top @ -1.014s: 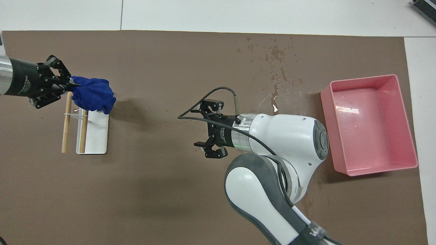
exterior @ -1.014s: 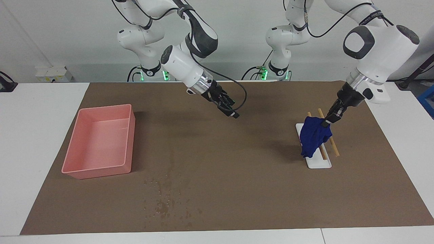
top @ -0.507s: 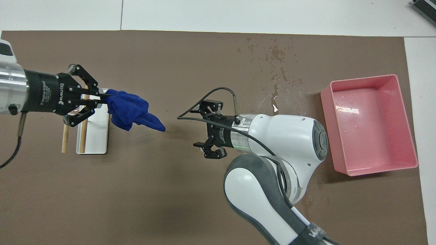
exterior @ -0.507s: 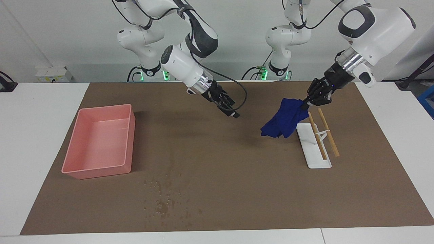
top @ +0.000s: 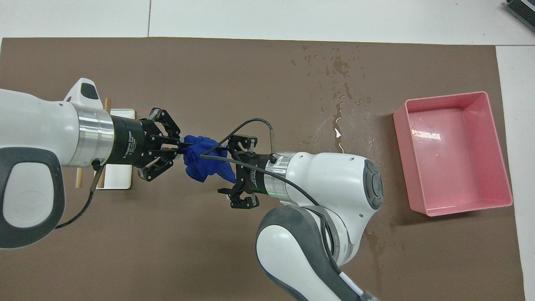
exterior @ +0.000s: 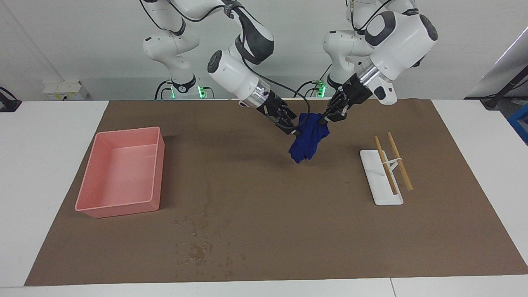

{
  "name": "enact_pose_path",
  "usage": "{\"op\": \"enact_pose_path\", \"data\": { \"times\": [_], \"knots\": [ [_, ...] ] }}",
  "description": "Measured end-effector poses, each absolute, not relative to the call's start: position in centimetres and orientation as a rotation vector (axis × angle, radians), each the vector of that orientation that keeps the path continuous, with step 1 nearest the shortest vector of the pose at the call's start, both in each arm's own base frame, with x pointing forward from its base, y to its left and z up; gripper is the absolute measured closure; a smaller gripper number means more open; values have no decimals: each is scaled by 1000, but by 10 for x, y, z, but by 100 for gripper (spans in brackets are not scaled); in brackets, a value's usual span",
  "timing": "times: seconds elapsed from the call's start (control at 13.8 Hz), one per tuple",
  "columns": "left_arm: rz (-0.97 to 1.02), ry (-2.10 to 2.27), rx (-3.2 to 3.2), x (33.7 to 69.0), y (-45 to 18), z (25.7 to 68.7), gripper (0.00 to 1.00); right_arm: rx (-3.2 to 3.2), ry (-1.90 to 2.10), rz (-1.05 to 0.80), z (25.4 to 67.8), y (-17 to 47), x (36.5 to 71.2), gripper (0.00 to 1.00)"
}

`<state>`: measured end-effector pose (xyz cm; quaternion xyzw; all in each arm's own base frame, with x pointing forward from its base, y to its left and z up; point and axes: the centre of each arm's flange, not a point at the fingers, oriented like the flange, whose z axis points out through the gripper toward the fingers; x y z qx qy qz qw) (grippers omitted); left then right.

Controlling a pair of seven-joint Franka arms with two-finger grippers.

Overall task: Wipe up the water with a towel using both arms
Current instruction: 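Grasp the towel with the right gripper from the left gripper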

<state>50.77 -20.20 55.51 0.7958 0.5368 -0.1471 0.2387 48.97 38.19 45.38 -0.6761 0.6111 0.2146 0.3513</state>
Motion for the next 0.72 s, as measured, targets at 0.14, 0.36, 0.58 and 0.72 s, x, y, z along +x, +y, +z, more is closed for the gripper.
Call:
{"op": "enact_pose_path", "data": {
  "times": [0.14, 0.36, 0.58, 0.72],
  "knots": [
    [-413, 1462, 2199, 494, -213, 545, 90, -1736, 1586, 560, 455, 381, 491, 0],
    [-419, 1468, 2198, 483, -223, 545, 90, -1720, 1589, 538, 457, 379, 493, 0],
    [-403, 1482, 2171, 478, -240, 550, 90, -1714, 1591, 528, 458, 379, 494, 0],
    [-395, 1486, 2160, 477, -244, 552, 90, -1711, 1592, 523, 458, 378, 495, 0]
  ]
}}
